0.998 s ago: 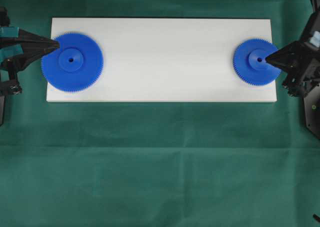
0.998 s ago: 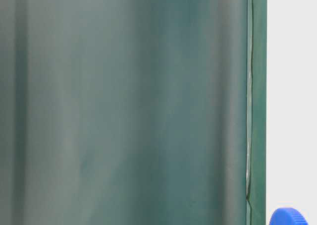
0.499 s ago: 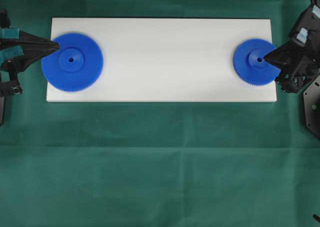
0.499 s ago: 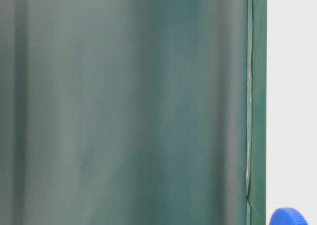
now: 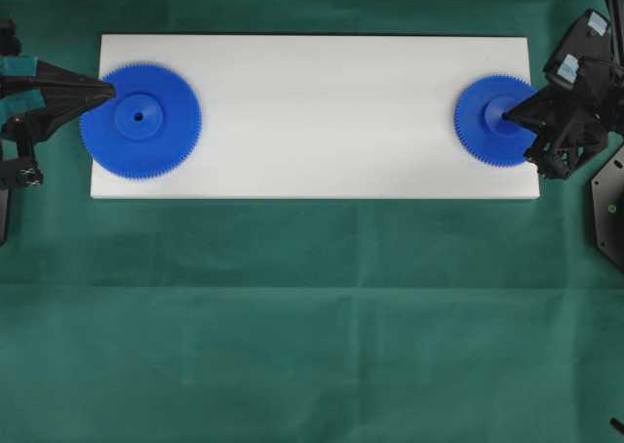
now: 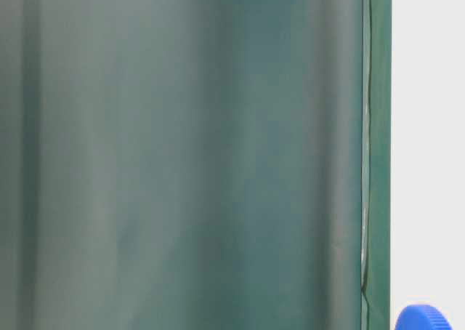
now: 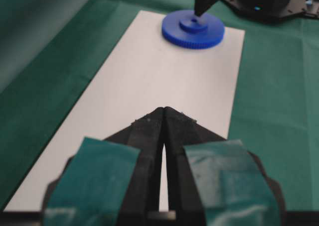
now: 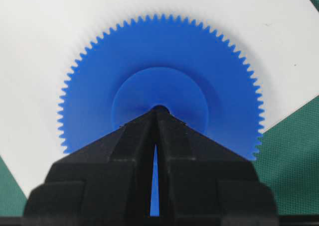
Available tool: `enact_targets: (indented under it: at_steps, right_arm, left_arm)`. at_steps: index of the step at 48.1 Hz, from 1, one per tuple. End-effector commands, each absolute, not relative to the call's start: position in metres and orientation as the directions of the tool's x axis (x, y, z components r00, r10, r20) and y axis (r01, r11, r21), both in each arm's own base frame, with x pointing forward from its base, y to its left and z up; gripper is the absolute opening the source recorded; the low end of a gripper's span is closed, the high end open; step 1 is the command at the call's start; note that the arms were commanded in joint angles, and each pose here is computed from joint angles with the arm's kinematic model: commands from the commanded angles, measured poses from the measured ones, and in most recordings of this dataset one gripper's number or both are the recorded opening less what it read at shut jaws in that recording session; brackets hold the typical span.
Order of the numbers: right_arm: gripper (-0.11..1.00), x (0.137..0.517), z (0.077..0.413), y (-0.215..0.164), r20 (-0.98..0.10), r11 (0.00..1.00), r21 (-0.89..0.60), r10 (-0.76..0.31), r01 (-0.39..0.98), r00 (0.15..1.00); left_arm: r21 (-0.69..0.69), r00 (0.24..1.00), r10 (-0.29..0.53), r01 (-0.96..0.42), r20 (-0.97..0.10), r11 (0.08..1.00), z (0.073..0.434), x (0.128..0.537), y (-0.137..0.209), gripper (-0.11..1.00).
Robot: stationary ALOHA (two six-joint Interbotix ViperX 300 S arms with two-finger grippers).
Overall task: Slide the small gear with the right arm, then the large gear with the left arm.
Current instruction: 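Lower the right gripper tip onto the small gear's center, then slide the small gear left with the right gripper toward the large gear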
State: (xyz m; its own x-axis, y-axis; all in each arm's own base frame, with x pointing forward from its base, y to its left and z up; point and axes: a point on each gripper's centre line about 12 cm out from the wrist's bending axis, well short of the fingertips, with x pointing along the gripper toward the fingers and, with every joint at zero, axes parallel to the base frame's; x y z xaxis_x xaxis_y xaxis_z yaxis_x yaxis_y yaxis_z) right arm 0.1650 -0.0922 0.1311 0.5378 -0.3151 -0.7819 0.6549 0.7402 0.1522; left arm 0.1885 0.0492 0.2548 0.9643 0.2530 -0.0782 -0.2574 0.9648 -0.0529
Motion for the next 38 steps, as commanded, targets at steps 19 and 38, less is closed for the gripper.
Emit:
enact_targets:
  at_steps: [19, 38]
  right_arm:
    - [0.51, 0.168, 0.124, -0.096, -0.789, 0.734, 0.15, -0.316, 0.663, 0.528]
    - [0.51, 0.168, 0.116, -0.097, -0.814, 0.731, 0.14, -0.299, 0.668, 0.498]
  left_arm:
    - [-0.054, 0.965, 0.252, -0.256, -0.071, 0.965, 0.256, 0.19, 0.049, -0.01]
    - [-0.054, 0.965, 0.252, -0.256, -0.067, 0.965, 0.255, 0.189, 0.049, -0.01]
